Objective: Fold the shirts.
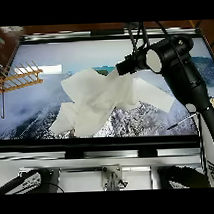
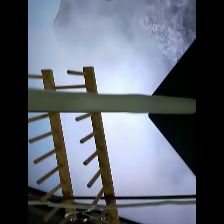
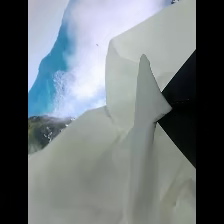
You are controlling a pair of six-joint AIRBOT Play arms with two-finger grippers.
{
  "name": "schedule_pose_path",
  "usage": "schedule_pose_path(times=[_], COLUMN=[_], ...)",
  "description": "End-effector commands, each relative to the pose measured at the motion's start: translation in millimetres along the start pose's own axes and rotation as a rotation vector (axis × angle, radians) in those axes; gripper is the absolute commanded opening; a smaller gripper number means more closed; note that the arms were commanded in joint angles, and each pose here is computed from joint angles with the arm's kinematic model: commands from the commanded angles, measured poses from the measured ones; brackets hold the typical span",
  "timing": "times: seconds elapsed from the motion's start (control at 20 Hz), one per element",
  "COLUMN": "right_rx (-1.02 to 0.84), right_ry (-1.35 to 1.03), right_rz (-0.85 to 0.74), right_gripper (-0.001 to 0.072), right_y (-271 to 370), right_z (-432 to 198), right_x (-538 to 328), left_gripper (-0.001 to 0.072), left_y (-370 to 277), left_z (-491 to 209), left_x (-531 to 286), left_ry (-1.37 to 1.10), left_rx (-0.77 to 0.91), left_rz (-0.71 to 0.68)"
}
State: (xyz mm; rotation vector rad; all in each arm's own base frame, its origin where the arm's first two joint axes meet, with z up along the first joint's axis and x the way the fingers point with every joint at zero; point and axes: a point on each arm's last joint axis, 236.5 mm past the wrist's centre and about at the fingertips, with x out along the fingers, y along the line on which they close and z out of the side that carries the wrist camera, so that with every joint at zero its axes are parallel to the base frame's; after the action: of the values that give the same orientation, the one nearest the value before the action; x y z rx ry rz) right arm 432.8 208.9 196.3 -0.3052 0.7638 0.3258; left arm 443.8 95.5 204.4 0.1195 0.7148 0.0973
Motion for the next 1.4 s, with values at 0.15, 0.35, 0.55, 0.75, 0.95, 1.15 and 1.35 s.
schedule_pose_path(times=[0.15, 0.35, 0.55, 0.75, 0.95, 1.15, 1.35], right_rx=[0.096, 0.147, 0.139, 0.147, 0.189, 0.207, 0.179], right_ry=[0.023, 0.065, 0.048, 0.04, -0.003, -0.045, -0.091], right_rz=[-0.121, -0.147, -0.144, -0.122, -0.04, -0.008, 0.022], right_gripper=[0.0057, 0.0057, 0.0057, 0.0057, 0.0057, 0.0057, 0.0057], right_y=[-53, -77, -78, -73, -55, -51, -40], right_z=[-3, -16, -12, -10, 0, 7, 14], right_x=[-8, -6, -6, -5, -18, -39, -62], left_gripper=[0.0044, 0.0044, 0.0044, 0.0043, 0.0043, 0.0043, 0.0044], left_y=[-177, -215, -239, -254, -270, -284, -301], left_z=[-99, -185, -230, -238, -232, -228, -216], left_x=[-98, -143, -175, -181, -154, -131, -119], left_ry=[0.204, 0.292, 0.282, 0.244, 0.214, 0.211, 0.146], left_rx=[0.322, 0.494, 0.663, 0.789, 0.798, 0.833, 0.848], left_rz=[-0.375, -0.49, -0.613, -0.663, -0.638, -0.611, -0.621])
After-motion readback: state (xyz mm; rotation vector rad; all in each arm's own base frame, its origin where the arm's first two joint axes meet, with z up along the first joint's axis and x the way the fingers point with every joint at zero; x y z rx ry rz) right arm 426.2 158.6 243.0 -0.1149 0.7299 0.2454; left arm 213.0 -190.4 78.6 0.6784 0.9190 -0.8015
